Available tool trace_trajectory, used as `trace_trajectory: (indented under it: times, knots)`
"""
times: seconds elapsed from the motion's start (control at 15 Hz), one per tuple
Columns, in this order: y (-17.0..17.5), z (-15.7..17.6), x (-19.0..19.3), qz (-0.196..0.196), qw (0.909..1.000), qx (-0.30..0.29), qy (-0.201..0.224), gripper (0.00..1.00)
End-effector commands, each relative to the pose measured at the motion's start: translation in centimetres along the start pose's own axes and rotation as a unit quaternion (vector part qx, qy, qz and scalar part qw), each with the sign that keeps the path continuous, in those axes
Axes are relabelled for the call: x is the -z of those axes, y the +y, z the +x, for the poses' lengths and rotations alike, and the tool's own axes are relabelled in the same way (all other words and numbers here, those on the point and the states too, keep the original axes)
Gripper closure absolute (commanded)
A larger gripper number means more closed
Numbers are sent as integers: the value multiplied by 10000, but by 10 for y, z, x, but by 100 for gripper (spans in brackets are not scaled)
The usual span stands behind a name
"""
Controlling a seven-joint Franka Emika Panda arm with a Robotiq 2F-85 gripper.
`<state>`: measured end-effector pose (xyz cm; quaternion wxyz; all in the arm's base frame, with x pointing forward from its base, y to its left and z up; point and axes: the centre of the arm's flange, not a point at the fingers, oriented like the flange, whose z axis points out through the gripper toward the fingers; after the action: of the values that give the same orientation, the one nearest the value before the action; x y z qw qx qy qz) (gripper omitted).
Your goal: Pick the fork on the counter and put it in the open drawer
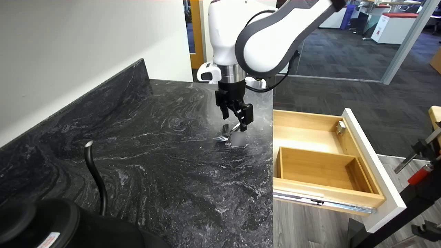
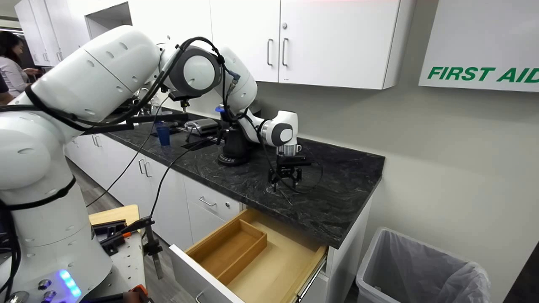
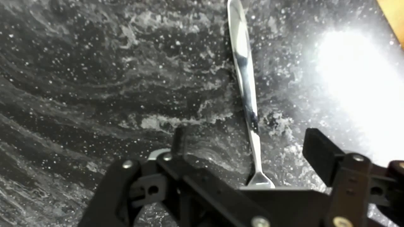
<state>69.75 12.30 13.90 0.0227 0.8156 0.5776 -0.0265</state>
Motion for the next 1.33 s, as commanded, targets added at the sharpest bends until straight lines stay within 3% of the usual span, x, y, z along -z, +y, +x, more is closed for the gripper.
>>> trace_trajectory:
  times: [0.0, 0.67, 0.93, 1.13, 1.2, 1.27]
  knots:
    - [-17, -21, 17, -92, 9999, -51, 43, 32]
    - [-22, -29, 14, 54, 10000, -43, 26, 96]
    - [-23, -27, 14, 64, 10000, -16, 41, 100]
    - [-24, -26, 14, 73, 10000, -18, 39, 95]
    - [-24, -26, 14, 75, 10000, -20, 35, 71]
    - [-24, -25, 14, 81, 10000, -23, 36, 70]
